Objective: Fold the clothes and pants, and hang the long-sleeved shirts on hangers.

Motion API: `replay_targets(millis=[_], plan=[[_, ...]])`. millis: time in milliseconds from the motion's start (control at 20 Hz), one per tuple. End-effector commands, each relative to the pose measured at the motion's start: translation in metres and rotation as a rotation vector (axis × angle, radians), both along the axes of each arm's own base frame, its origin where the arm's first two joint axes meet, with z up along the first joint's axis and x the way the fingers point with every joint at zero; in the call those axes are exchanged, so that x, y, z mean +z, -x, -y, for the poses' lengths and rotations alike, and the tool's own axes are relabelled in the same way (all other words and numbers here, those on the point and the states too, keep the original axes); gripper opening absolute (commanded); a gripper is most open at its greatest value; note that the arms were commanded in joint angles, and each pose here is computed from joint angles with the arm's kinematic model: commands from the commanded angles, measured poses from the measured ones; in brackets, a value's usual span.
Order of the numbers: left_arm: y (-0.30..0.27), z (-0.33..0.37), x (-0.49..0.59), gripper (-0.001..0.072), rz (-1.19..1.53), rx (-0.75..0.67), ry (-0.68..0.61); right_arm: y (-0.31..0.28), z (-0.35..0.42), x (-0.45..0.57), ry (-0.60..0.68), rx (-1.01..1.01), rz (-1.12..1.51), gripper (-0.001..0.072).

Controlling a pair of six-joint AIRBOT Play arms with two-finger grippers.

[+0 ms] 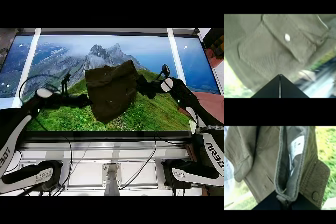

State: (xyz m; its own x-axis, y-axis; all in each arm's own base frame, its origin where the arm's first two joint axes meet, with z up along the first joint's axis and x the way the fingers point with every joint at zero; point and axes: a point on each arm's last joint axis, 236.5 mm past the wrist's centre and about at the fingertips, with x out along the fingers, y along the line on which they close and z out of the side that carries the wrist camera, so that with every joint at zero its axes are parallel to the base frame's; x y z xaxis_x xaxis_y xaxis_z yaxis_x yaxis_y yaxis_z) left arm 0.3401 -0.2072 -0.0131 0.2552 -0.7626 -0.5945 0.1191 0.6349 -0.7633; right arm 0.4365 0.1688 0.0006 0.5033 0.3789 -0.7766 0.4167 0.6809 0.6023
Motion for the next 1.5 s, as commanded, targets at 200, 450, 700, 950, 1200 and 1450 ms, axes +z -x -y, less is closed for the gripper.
replay_targets(millis=[200, 450, 700, 950, 1200, 1450], plan=[[0.077, 0.004, -0.011, 0.0323, -0.199, -0.051, 0.174, -0.005, 0.002, 0.003, 0.032, 0.036, 0.045, 0.0034], [0.082, -0.014, -0.042, 0.0333, -0.293, 0.012, 0.034, -0.004, 0.002, 0.002, 0.035, 0.041, 0.040, 0.0035], [0.078, -0.007, -0.057, 0.0333, -0.299, 0.061, -0.041, -0.005, 0.001, 0.004, 0.039, 0.051, 0.053, 0.0034], [0.072, 0.017, -0.072, 0.0369, -0.384, 0.121, 0.029, -0.005, 0.001, 0.003, 0.039, 0.051, 0.053, 0.0035], [0.052, 0.016, -0.088, 0.0370, -0.394, 0.222, 0.050, -0.005, 0.001, 0.004, 0.039, 0.051, 0.053, 0.0035], [0.033, 0.010, -0.093, 0.0370, -0.350, 0.314, 0.030, -0.005, 0.001, 0.004, 0.039, 0.050, 0.055, 0.0035]])
